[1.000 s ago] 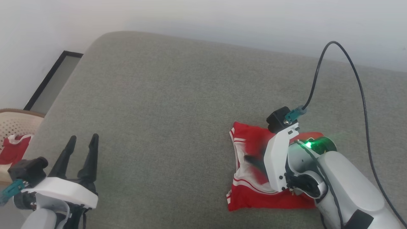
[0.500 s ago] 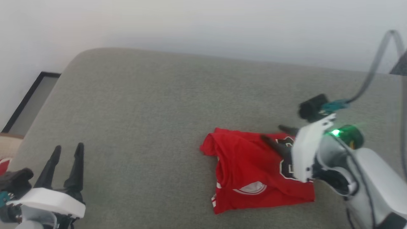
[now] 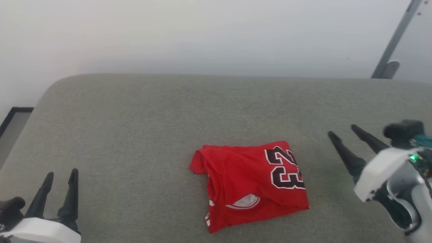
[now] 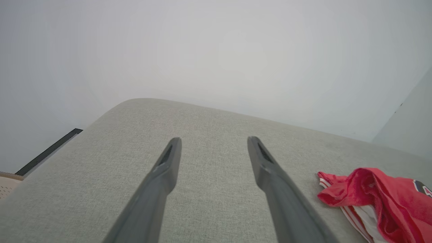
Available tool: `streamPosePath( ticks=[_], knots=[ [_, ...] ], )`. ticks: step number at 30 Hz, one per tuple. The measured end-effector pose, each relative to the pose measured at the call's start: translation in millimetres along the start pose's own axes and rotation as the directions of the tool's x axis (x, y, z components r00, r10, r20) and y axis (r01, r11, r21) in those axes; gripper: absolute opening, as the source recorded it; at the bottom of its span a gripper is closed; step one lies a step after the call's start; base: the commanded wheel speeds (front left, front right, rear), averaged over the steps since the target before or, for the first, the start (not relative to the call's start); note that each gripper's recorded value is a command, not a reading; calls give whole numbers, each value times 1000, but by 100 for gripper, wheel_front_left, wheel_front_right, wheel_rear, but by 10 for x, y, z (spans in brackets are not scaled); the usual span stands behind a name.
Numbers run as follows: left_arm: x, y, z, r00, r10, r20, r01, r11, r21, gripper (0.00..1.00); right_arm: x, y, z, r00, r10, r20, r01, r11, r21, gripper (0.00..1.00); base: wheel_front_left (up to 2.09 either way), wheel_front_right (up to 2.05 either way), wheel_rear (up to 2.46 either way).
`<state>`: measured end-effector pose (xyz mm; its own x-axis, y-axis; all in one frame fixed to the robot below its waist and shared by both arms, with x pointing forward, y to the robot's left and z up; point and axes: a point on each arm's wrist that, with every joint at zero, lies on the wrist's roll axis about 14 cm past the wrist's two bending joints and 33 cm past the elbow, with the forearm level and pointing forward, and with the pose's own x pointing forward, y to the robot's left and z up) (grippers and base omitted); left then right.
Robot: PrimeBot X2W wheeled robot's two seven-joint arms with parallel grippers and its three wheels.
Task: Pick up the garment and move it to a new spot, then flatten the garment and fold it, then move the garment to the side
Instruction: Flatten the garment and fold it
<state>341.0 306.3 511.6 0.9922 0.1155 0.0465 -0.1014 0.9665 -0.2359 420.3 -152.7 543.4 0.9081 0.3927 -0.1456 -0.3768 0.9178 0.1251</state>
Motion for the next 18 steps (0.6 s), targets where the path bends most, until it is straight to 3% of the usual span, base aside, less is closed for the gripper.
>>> streamPosePath(
  ticks=[8, 18],
  knots=[
    [29, -85, -33, 1000, -30, -10, 30, 999, 17, 100, -365, -458, -51, 980, -154, 128, 155, 988, 2, 100, 0, 0, 0],
    [31, -106, -61, 999, -43, -23, 44, 999, 31, 100, -660, -684, -260, 951, -259, 172, 256, 966, 38, 100, 0, 0, 0]
  ],
)
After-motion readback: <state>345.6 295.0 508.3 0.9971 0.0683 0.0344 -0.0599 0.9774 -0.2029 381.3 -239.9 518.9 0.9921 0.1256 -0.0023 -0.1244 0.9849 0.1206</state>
